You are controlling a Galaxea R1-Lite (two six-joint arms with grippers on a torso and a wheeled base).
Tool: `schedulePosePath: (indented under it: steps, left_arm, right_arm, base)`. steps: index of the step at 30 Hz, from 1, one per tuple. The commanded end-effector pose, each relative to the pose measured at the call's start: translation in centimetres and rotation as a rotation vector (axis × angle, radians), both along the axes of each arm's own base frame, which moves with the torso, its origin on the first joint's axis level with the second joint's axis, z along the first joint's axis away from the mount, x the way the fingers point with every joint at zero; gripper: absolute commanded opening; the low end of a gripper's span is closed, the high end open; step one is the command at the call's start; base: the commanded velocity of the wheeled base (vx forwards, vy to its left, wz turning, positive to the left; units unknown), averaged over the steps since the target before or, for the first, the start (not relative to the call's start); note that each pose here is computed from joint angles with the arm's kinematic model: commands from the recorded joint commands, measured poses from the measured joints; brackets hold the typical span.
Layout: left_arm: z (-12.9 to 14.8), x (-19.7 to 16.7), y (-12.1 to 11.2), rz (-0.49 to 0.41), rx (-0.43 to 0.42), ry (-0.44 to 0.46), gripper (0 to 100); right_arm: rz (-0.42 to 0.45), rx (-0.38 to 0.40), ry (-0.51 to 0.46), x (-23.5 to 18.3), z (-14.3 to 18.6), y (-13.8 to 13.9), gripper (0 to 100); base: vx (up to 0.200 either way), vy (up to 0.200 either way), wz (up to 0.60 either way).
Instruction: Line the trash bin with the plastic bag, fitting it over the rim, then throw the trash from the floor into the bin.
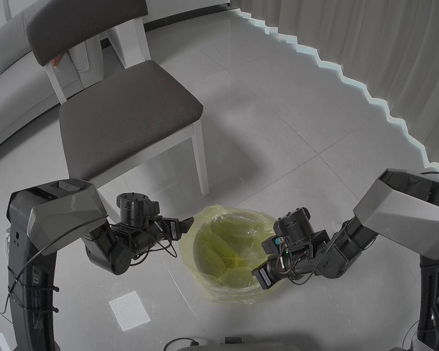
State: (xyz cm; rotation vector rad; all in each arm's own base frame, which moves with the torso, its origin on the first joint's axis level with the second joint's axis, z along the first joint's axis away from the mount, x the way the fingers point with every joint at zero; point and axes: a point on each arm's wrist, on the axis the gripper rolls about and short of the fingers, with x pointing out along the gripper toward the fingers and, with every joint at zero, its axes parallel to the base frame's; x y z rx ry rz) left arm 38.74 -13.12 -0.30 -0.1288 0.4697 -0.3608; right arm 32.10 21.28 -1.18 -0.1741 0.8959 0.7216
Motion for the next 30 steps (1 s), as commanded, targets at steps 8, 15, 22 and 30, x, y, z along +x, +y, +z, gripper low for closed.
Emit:
schedulePosePath:
  steps: [8, 15, 22, 30]
  left_arm:
    - [-0.5, -0.8, -0.8, -0.024, -0.002, -0.007, 100]
    - [-0.4, -0.9, -0.7, -0.022, -0.003, -0.009, 100]
    - [-0.7, -1.2, -0.8, -0.027, -0.01, -0.01, 100]
    - [-0.9, -1.4, -0.8, -0.026, -0.007, -0.005, 100]
  right_arm:
    - [0.067, -0.007, 0.016, -3.5, -1.2, 0.9, 0]
    - [0.052, 0.043, -0.043, -2.7, 0.3, 0.8, 0]
    - [0.021, 0.074, -0.091, -0.5, 1.6, 0.5, 100]
    - [-0.037, 0.028, -0.035, 2.3, -0.8, -0.7, 100]
  base:
    - [0.0, 0.0, 0.0]
    - [0.0, 0.0, 0.0]
    - [0.0, 0.0, 0.0]
    - [0.0, 0.0, 0.0]
